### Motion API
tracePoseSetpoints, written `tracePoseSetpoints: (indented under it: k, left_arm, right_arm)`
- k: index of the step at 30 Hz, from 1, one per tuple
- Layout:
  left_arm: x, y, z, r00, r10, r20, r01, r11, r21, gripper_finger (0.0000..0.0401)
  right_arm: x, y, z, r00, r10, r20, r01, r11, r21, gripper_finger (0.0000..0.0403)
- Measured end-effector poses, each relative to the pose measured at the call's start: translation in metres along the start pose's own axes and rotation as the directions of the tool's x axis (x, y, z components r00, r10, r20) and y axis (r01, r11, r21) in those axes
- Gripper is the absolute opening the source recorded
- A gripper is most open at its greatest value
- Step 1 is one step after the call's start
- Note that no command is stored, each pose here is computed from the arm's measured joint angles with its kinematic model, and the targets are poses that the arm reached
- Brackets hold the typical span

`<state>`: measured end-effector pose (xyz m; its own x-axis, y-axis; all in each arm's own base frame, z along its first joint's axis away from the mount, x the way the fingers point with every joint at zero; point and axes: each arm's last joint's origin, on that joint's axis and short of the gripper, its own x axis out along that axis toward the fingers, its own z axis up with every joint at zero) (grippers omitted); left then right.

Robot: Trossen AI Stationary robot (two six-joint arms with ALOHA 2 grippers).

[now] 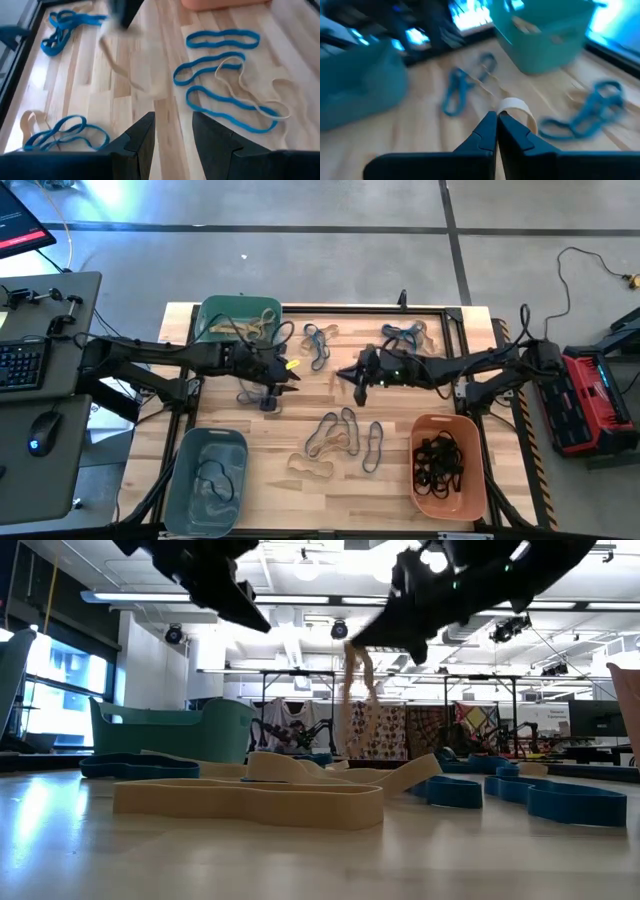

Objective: Sort rubber bands into baskets
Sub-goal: Put the brown rubber band into the green bin

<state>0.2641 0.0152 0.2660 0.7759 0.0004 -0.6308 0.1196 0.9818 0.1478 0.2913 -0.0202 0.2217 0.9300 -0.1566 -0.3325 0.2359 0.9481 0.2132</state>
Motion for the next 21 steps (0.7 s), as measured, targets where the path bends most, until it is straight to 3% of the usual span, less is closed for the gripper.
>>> tracePoseSetpoints:
  k: [8, 21]
  left_arm:
    - [0.02, -0.009, 0.01, 0.996, 0.048, 0.077, -0.056, 0.993, 0.1, 0.0125]
    - [0.036, -0.014, 0.028, 0.959, 0.141, 0.245, -0.166, 0.983, 0.082, 0.0125]
  right_arm:
    - [-0.005, 0.031, 0.008, 0.982, 0.132, 0.136, -0.126, 0.991, -0.053, 0.0]
    - [-0.013, 0.06, 0.004, 0.958, 0.238, 0.162, -0.223, 0.969, -0.106, 0.0]
